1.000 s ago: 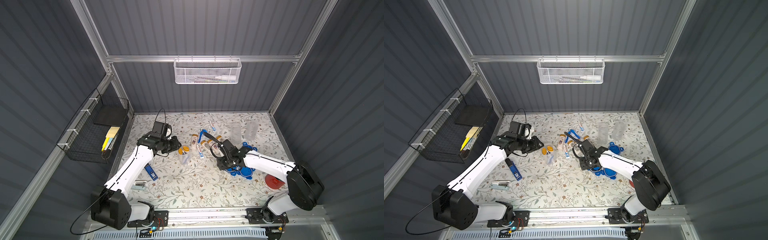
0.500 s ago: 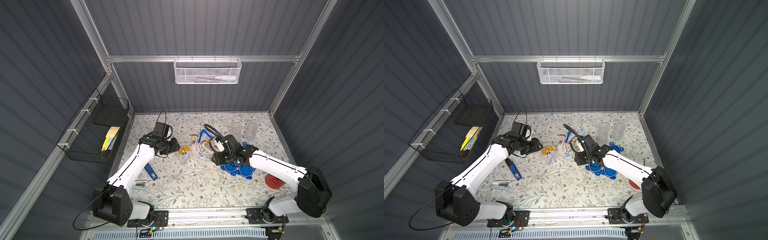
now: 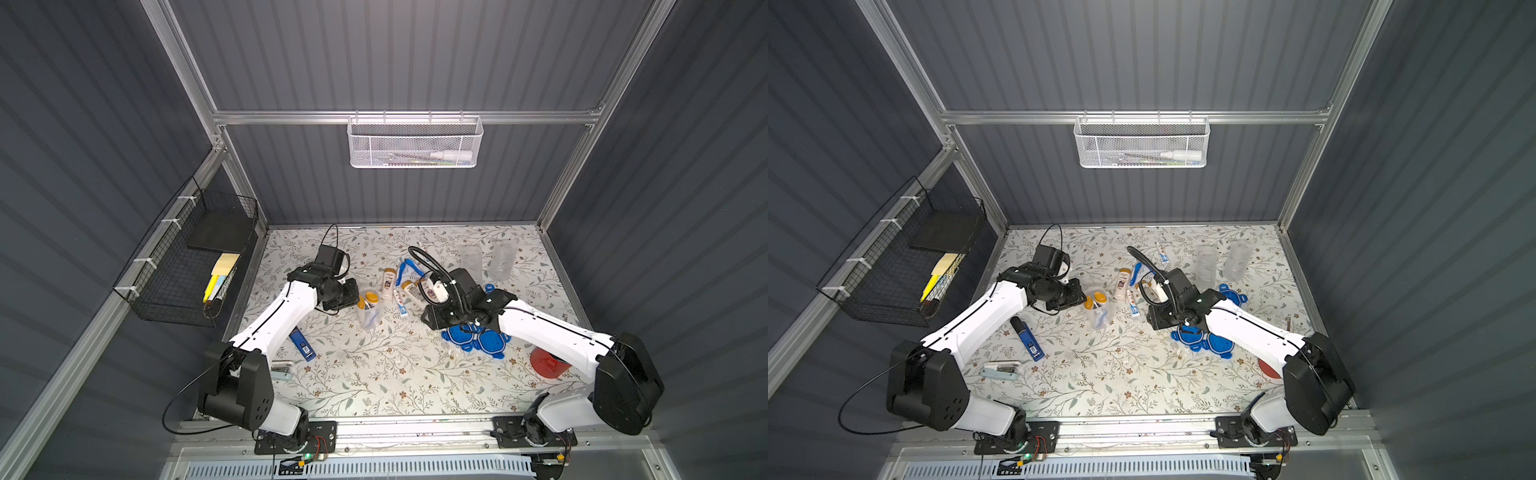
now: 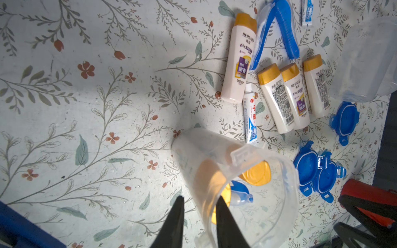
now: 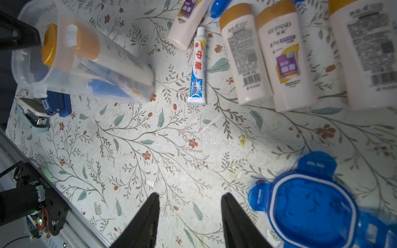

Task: Take out toiletry kits
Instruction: Pick up the container from the center of the board.

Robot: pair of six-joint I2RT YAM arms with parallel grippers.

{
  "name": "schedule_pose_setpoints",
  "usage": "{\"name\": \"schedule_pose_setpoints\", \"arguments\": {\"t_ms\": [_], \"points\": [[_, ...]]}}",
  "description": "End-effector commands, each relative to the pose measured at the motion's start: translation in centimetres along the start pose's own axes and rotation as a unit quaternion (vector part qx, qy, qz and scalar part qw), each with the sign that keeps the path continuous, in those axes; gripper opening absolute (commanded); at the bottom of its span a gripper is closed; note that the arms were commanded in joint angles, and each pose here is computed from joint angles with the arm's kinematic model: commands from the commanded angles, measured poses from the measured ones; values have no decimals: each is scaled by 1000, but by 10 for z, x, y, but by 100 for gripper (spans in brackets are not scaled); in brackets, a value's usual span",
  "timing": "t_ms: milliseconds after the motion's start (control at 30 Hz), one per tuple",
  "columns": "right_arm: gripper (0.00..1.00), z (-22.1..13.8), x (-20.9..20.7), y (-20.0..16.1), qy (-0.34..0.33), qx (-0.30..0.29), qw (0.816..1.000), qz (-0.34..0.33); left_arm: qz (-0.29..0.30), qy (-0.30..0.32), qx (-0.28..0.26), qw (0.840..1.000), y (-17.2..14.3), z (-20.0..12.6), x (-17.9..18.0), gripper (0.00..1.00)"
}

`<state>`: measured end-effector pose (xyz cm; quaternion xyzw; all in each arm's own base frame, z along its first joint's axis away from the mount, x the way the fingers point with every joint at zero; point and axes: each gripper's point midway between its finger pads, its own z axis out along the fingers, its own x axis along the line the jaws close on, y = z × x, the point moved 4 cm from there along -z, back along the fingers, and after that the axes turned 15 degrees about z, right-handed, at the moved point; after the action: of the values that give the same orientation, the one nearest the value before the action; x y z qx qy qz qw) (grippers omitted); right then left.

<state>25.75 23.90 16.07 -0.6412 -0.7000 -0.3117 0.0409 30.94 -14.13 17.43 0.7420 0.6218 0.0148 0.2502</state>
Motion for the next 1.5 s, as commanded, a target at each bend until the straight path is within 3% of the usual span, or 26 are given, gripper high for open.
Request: {"name": "schedule_pose_setpoints", "arguments": {"t_ms": [0, 300, 633, 833, 1033, 1067, 1100, 1267, 1467], "points": [[50, 3, 4, 3, 11, 1, 1000, 3, 6, 1, -7, 1000, 8, 1, 2, 25], [49, 7, 0, 0, 9, 8, 1000, 5, 5, -3, 0, 1000, 8, 6, 1, 17], [50, 6, -2, 0, 9, 1, 1000, 6, 9, -13, 6, 1000, 5, 6, -1, 0], [52, 3, -2, 1, 15, -5, 1000, 4, 16, -36, 12, 999, 4, 7, -7, 0], [71, -6, 2, 2, 41, -36, 998, -10, 24, -94, 17, 995, 4, 7, -22, 0], [80, -9, 4, 3, 48, -43, 998, -14, 24, -104, 19, 994, 5, 6, -25, 0], [99, -12, 5, 4, 53, -51, 997, -19, 26, -115, 20, 993, 5, 6, -27, 0], [99, -28, 8, 8, 65, -91, 993, -41, 33, -165, 26, 985, 7, 3, -41, 0], [99, -73, 13, 20, 105, -227, 965, -81, 44, -201, 20, 978, 11, -9, -53, 0]]}}
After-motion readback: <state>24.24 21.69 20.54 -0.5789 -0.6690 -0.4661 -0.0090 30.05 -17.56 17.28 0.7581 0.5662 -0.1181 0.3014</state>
